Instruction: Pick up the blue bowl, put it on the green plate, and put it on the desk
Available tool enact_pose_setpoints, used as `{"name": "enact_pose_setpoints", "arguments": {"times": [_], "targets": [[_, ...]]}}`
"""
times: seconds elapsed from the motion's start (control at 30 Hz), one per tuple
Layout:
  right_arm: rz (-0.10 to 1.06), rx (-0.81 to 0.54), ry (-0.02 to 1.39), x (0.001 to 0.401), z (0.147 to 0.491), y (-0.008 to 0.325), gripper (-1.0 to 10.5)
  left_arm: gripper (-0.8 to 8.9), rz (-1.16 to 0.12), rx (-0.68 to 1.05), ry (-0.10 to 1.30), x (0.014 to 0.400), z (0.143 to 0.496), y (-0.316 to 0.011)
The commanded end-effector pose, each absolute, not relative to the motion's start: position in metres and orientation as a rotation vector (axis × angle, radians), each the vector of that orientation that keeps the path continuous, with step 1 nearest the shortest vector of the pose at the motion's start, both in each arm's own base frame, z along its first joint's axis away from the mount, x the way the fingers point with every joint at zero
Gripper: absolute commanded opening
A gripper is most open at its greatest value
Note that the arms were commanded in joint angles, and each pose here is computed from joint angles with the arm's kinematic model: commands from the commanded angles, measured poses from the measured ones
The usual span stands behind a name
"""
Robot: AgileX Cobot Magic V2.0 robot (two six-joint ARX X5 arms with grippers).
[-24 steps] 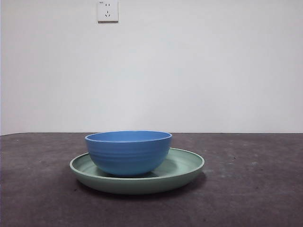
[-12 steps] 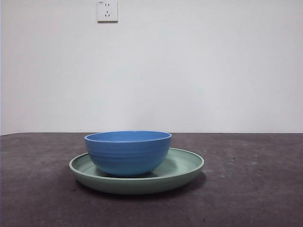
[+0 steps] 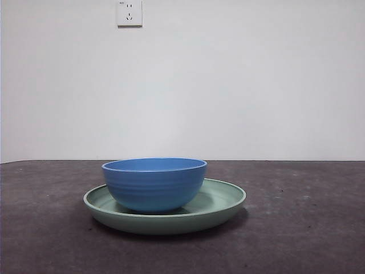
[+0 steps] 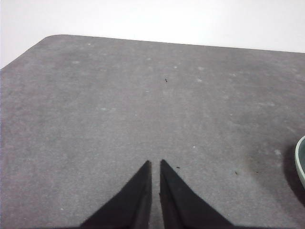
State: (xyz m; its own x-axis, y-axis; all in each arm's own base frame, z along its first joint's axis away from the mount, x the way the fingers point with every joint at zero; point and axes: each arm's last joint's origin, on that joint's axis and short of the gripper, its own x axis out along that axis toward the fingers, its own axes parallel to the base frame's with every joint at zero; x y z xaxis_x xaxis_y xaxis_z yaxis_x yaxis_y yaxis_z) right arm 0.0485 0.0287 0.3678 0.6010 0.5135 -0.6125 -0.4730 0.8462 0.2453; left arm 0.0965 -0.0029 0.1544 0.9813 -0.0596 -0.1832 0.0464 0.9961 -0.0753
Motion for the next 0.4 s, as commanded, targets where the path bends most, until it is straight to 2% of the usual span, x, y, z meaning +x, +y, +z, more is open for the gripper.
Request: {"name": "enact_pose_setpoints", "arguments": {"times": [0.03, 0.4], "targets": [[0.583, 0.053, 0.703, 0.0481, 0.3729, 0.0288, 0.4, 0.28, -0.048, -0.066, 0.212, 0.0970, 0.1469, -0.0028], [0.552, 0.062, 0.704, 0.0491, 0.3715, 0.0273, 0.4, 0.28, -0.048, -0.066, 0.212, 0.0970, 0.1469, -0.0028]]}}
